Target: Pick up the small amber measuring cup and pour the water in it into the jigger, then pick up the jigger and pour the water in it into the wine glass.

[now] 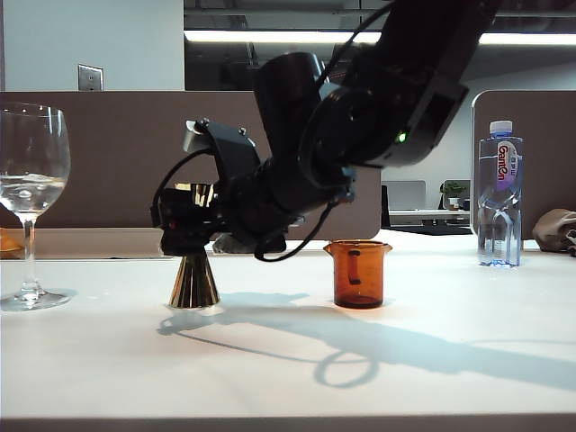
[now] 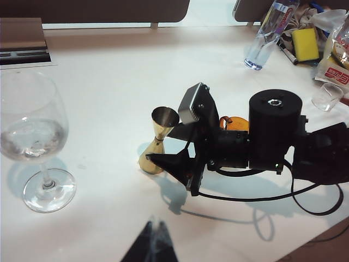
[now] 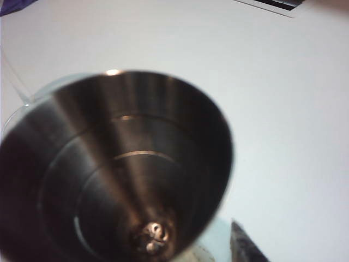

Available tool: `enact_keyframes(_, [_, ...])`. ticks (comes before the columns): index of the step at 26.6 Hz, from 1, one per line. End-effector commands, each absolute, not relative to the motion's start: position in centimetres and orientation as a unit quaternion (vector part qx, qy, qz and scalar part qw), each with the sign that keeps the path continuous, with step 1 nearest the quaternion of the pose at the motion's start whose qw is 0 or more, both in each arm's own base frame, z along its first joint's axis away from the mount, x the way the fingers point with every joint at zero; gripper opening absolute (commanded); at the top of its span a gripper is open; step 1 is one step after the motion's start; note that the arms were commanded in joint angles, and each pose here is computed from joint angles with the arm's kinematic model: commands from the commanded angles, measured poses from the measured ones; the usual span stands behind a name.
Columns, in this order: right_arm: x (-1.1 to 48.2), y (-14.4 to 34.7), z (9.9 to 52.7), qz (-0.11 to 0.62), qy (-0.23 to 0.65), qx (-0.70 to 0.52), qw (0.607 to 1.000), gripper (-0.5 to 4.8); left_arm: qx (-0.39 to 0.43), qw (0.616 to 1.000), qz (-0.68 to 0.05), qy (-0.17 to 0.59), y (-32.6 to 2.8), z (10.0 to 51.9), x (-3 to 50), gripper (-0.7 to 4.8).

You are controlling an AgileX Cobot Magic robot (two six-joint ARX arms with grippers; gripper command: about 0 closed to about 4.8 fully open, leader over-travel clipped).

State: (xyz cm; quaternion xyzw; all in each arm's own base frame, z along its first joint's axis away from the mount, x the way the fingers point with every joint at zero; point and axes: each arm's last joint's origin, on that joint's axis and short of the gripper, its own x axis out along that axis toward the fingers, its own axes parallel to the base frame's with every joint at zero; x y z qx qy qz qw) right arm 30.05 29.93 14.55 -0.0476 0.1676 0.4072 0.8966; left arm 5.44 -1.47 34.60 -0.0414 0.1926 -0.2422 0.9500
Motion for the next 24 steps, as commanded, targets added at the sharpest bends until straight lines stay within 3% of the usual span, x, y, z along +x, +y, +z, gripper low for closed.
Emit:
enact_keyframes(1, [29.7,29.9,16.0,0.408,0.162,-0.046,0.897,3.48,-0.040,0.951,-0.244,0.186,-1.5,34.8,5.4,-0.02])
enact_keyframes(5, [29.0,29.1,17.6,0.401,0.173,-0.054,0.898,3.71,-0.040,0.951,-0.244,0.186,-1.5,34.8,5.4,-0.02])
enact_keyframes(20, [22.6,22.8,24.1,0.366,0.111,-0.071,0.921,3.54,-0.040,0.951,-0.244,0.185,-1.5,34.8,5.4,-0.02])
enact_keyframes(22, [21.7,21.4,24.9,0.348,0.095,-0.075,0.930,2.98,-0.040,0.951,-0.244,0.185,-1.5,34.8,5.4,-0.02])
enact_keyframes(24, [20.9,19.1,25.4,0.332,0.081,-0.066,0.938,1.41,-0.040,0.951,-0.244,0.186,-1.5,34.8,5.4,-0.02])
